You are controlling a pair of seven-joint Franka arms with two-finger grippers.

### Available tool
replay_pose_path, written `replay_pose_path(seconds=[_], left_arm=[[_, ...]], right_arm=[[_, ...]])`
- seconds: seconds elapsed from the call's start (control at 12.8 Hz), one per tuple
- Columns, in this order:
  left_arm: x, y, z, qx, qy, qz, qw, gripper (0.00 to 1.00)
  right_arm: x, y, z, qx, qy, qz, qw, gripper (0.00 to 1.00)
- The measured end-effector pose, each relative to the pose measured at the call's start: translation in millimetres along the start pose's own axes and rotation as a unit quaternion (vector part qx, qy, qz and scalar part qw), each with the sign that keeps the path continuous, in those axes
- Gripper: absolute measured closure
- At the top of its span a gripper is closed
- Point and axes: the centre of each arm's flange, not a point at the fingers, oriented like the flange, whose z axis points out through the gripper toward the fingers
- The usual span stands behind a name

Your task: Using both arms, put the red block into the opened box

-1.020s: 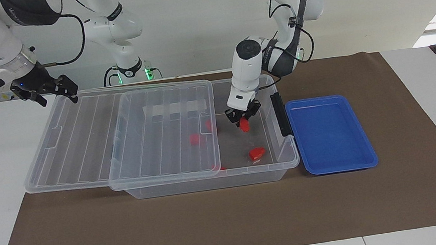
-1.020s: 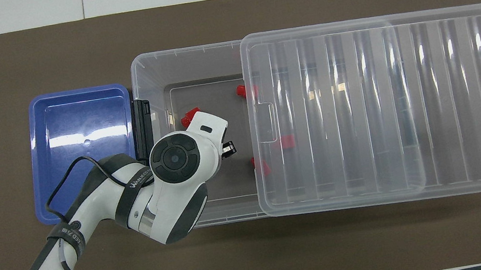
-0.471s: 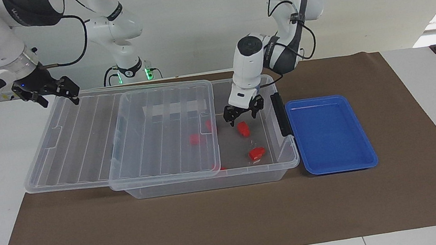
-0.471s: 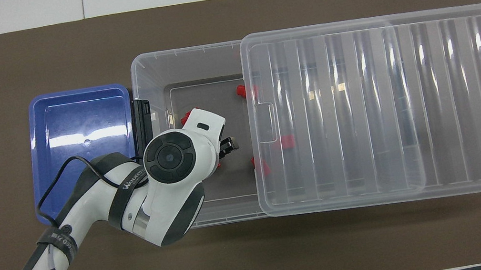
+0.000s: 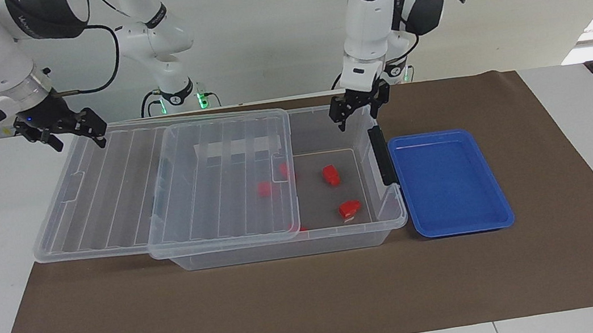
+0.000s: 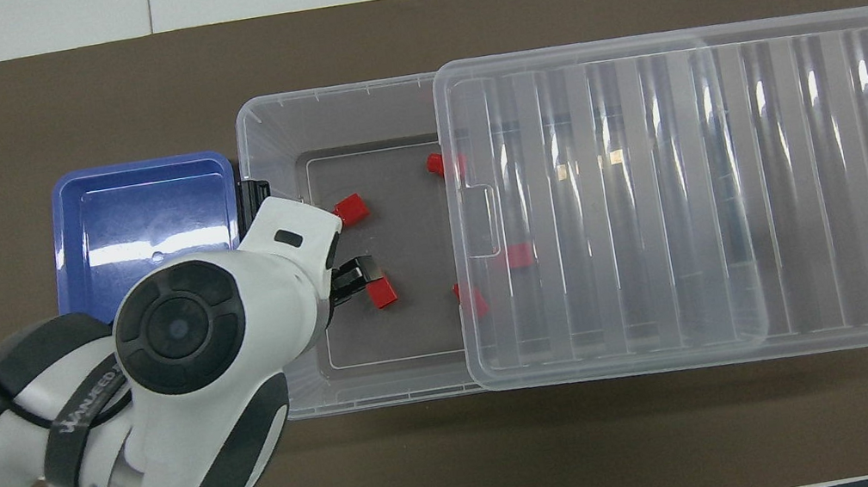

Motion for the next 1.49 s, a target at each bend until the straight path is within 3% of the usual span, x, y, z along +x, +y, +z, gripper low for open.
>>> replay_pose_path(seconds=[0.08,0.16,0.47,0.71,1.1,1.49], left_arm=[[14,-20,-6,0.000,0.003,0.007,1.000,0.00],[31,-40,-11,-0.001,0.008,0.015,1.000,0.00],[97,-122,-40,0.001,0.022,0.050,0.999,0.00],[132,-166,-73,0.004,0.022,0.062,0.998,0.00],[152,-206,-107,0.010,0.002,0.062,0.998,0.00],[143,-198,-111,0.016,-0.023,0.075,0.997,0.00]], right_arm=[[0,17,6,-0.004,0.000,-0.015,1.000,0.00],[-3,41,12,-0.004,-0.002,-0.020,1.000,0.07],[-19,129,47,0.003,-0.017,-0.023,1.000,0.60],[-19,151,89,0.001,-0.017,-0.020,1.000,0.97],[-17,148,125,-0.001,-0.012,-0.024,1.000,0.99],[-9,125,131,0.000,-0.017,-0.034,0.999,0.99]])
